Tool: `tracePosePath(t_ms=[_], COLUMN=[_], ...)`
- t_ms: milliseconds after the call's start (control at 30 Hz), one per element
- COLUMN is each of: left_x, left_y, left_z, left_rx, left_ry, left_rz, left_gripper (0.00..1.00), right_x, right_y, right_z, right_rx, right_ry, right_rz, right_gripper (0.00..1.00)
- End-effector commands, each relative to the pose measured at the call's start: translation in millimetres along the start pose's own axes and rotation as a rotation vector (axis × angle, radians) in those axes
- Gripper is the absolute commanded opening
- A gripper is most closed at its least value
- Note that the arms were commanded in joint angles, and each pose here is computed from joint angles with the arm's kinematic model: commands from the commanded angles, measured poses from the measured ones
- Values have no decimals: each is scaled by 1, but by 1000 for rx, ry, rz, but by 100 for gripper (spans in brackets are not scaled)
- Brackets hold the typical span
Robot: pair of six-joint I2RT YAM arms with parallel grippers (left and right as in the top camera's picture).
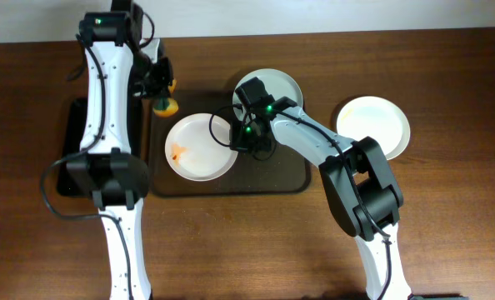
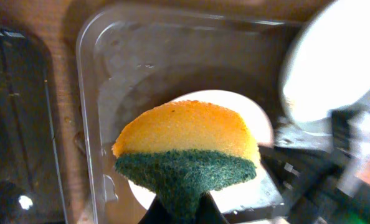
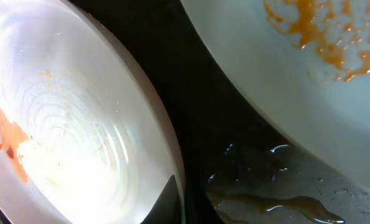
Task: Clean dirty plates on tray and stack at the side
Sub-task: 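Bring the sponge back and scrub the plate with the left gripper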
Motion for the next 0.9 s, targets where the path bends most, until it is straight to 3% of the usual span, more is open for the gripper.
tracePosePath(t_ms=[0, 167, 333, 533, 867], left_x=[-18, -40, -50, -58, -60], left_y=[-87, -149, -170, -119, -29], left_z=[-30, -42, -42, -18, 24], left_rx=[-22, -48, -54, 61, 241], left_ry=[74, 113, 119, 34, -111], left_rz=[-192, -328, -369, -199, -53], left_gripper=[1, 1, 1, 1, 1], right_x=[-3, -3, -3, -4, -3], right_y=[8, 8, 8, 8, 8], right_z=[-3, -3, -3, -3, -3], right_rx=[-15, -15, -15, -16, -16], right_ry=[6, 6, 6, 7, 11], right_rz=[14, 14, 15, 17, 16], right_gripper=[4, 4, 4, 4, 4])
Point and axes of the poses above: each gripper's point midway between its finger pads, its own y axis out along the fingers, its own z axis along the line the jaws close on, x = y × z, the point moved 2 cm from there along -y, back along the fingers, and after that the axes turned 8 degrees about -y, right-handed, at the moved point
